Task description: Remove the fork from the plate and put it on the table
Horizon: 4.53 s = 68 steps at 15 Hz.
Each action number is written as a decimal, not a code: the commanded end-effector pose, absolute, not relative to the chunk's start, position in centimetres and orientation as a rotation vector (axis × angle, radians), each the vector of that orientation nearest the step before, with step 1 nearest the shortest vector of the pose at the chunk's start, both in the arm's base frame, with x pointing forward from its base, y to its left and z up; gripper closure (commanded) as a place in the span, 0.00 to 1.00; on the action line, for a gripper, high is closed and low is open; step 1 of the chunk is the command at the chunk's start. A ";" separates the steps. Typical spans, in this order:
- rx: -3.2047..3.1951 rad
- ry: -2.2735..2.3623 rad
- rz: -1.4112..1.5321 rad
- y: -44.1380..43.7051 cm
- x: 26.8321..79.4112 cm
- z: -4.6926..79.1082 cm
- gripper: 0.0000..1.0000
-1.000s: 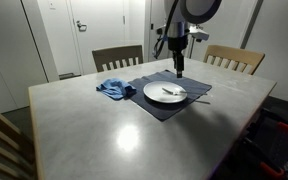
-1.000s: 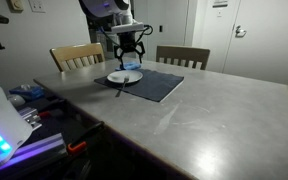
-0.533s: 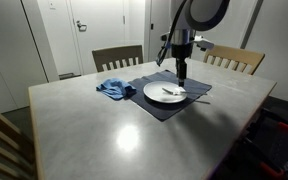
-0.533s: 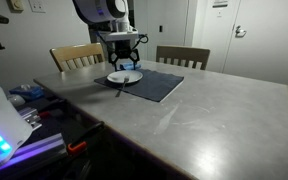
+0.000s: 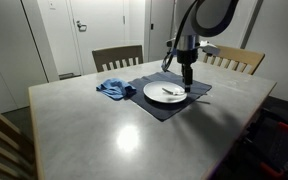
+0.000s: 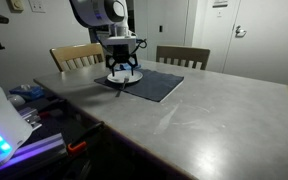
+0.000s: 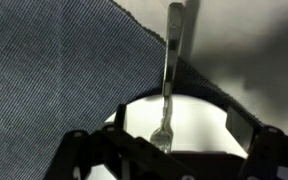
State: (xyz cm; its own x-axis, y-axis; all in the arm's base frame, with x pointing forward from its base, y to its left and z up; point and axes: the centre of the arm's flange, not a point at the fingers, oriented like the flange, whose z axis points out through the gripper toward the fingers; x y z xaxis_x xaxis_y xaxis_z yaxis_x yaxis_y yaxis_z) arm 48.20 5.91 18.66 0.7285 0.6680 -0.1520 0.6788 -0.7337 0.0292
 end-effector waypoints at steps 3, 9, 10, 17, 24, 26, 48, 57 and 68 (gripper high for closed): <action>2.869 1.095 -0.182 4.3 45.5 17.2 0.00; 2.841 0.968 -0.114 3.4 44.8 15.8 0.00; 2.838 0.959 -0.104 3.1 44.7 15.7 0.00; 2.814 1.027 -0.052 3.4 44.4 15.8 0.00; 2.833 1.033 -0.065 3.1 45.2 15.8 0.02; 2.834 1.044 -0.070 3.1 45.5 15.7 0.03; 2.879 1.121 -0.104 3.6 46.4 13.8 0.60; 2.883 1.100 -0.126 3.2 46.1 14.2 0.15; 2.881 1.082 -0.131 3.2 45.9 14.8 0.66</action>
State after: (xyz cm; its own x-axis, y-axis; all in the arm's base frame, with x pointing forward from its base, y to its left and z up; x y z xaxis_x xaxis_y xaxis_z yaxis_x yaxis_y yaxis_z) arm 46.12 3.68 14.32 0.7446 0.6614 -0.0902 0.6660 -0.7452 0.0326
